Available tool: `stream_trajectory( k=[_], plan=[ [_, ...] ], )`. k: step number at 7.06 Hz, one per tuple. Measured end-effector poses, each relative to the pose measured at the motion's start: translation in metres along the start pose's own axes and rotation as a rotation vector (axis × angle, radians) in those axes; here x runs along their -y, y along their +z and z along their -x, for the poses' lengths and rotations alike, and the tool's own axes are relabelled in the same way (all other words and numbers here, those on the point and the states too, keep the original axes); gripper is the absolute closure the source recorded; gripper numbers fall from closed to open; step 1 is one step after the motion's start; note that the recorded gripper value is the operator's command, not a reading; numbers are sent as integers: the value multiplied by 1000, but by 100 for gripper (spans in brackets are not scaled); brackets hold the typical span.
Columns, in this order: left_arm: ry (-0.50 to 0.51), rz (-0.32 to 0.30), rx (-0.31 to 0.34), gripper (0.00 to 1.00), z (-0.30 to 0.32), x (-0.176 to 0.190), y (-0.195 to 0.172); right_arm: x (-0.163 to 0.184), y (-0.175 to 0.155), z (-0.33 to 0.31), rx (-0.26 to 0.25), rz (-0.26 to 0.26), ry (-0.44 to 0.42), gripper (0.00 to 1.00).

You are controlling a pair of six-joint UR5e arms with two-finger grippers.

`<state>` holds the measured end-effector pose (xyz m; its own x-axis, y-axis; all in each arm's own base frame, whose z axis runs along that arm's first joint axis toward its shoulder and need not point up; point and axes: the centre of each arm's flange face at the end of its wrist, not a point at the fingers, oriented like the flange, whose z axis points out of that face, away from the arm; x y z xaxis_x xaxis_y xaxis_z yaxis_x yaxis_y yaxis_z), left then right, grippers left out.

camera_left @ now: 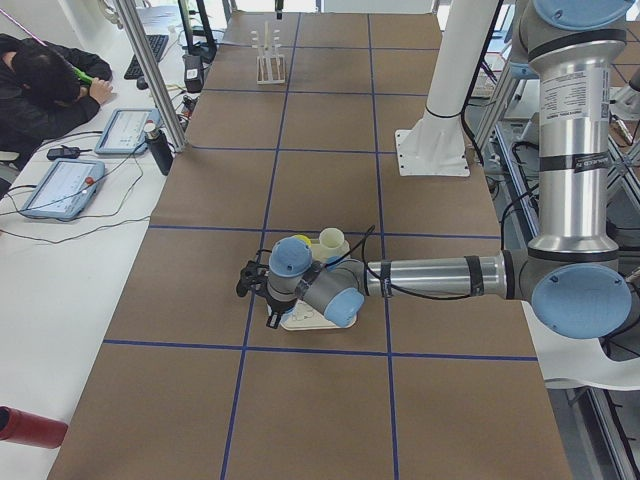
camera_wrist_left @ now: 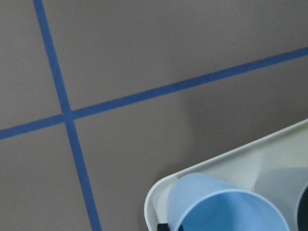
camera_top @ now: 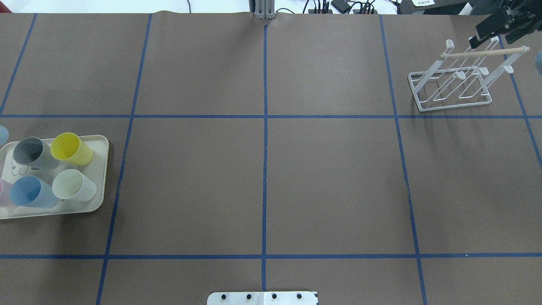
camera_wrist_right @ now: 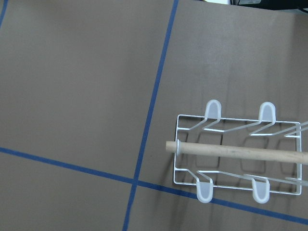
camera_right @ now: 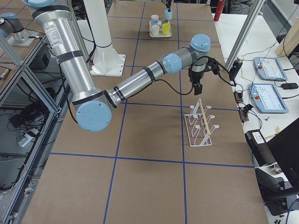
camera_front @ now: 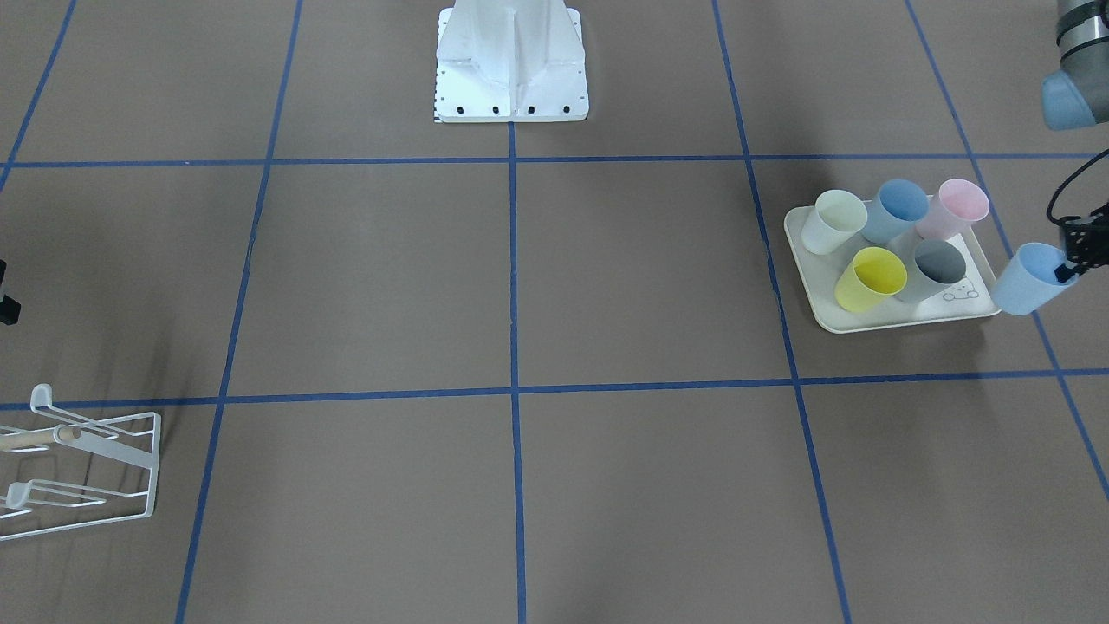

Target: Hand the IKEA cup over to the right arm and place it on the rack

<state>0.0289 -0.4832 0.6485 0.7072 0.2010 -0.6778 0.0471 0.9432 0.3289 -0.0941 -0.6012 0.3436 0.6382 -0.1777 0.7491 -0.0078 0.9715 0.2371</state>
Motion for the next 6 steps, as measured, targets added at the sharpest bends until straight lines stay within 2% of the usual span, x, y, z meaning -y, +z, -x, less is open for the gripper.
stream_trajectory(
  k=[2,3,4,5,6],
  plan=[
    [-60,-135,79,100,26,38,-47,18,-10,36,1,-38,71,0],
    [-93,-192,84,100,20,65,-64,25,-8,57,-21,-62,90,0],
    [-154,-242,68,100,7,93,-78,29,1,83,-40,-94,111,0],
    [-239,-295,35,100,-12,120,-93,30,16,116,-42,-154,151,0],
    [-313,-342,-13,100,-35,140,-106,26,37,153,-4,-234,220,0]
  ],
)
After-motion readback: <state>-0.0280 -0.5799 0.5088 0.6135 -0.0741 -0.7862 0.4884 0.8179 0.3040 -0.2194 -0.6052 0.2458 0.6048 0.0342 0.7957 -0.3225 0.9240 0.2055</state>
